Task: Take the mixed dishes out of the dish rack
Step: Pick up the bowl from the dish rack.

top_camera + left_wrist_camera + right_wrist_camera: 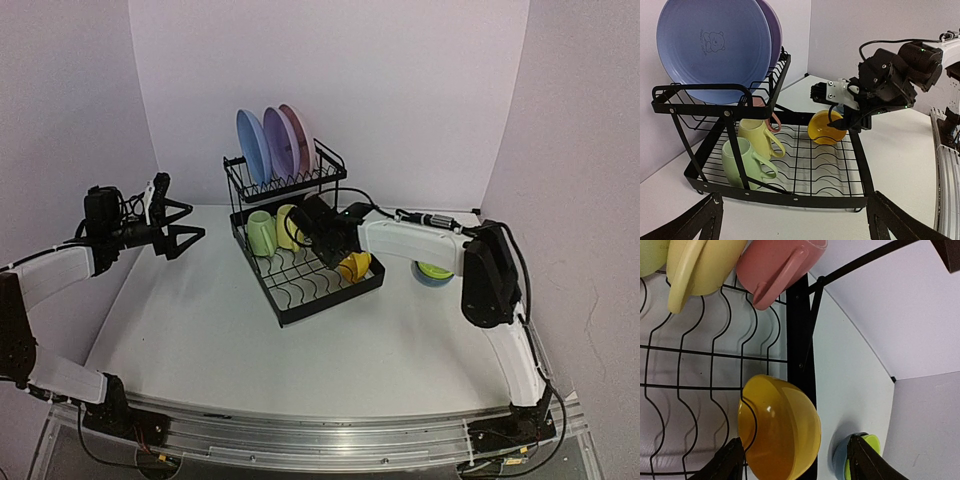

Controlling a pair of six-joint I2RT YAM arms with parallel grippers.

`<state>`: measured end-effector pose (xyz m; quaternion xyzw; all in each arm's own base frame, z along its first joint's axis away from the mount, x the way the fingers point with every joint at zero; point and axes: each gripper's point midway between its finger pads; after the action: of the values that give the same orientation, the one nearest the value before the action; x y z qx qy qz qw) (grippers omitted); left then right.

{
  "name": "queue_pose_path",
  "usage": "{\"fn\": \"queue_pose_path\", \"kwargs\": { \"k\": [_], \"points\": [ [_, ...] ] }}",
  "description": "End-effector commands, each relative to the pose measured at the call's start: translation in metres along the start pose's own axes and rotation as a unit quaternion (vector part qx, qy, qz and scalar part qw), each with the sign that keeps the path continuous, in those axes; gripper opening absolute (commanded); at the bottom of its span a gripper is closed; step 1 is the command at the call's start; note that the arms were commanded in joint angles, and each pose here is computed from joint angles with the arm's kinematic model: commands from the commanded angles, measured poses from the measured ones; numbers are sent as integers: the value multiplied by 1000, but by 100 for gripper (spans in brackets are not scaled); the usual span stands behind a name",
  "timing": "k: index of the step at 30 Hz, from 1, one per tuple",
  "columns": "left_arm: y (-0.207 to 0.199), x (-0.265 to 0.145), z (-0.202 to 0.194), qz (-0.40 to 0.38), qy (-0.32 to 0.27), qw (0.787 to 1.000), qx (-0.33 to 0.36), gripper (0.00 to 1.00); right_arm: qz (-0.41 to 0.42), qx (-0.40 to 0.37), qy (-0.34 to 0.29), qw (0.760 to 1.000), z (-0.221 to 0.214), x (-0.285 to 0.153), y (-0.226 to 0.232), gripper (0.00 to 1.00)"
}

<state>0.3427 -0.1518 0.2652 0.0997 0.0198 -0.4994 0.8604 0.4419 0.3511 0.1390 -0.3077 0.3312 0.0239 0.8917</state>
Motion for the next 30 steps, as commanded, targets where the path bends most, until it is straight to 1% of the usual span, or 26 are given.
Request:
{"fn": "queue_pose_path", "kwargs": {
  "k": [1, 6, 15, 20, 24, 30],
  "points": [
    [3, -2, 3, 9, -6, 1000, 9, 100, -92, -76, -12, 993, 17, 6, -21, 66],
    [3, -1, 2, 10, -4, 1000, 9, 100, -129, -119, 0, 985, 10, 19, -18, 63],
    [6, 0, 4, 11, -6, 1000, 10, 100, -144, -165, 24, 975, -8, 41, -8, 57],
    [9, 0, 6, 13, -7, 1000, 7, 100, -160, -173, 27, 971, -4, 47, -14, 44],
    [11, 1, 7, 16, -7, 1000, 5, 100, -164, -174, 33, 971, -7, 53, -18, 38],
    [14, 1, 9, 19, -10, 1000, 6, 100, -178, -177, 36, 967, -8, 56, -25, 15]
  ]
}}
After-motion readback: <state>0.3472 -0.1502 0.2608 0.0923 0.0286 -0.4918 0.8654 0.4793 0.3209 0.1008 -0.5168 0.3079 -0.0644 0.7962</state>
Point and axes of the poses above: each gripper's point midway between its finger pads, its own x axis out along the fingers, its own y axis along the line the jaws close on, z = x × y, and after that the axes turned 9 degrees about x, right-handed
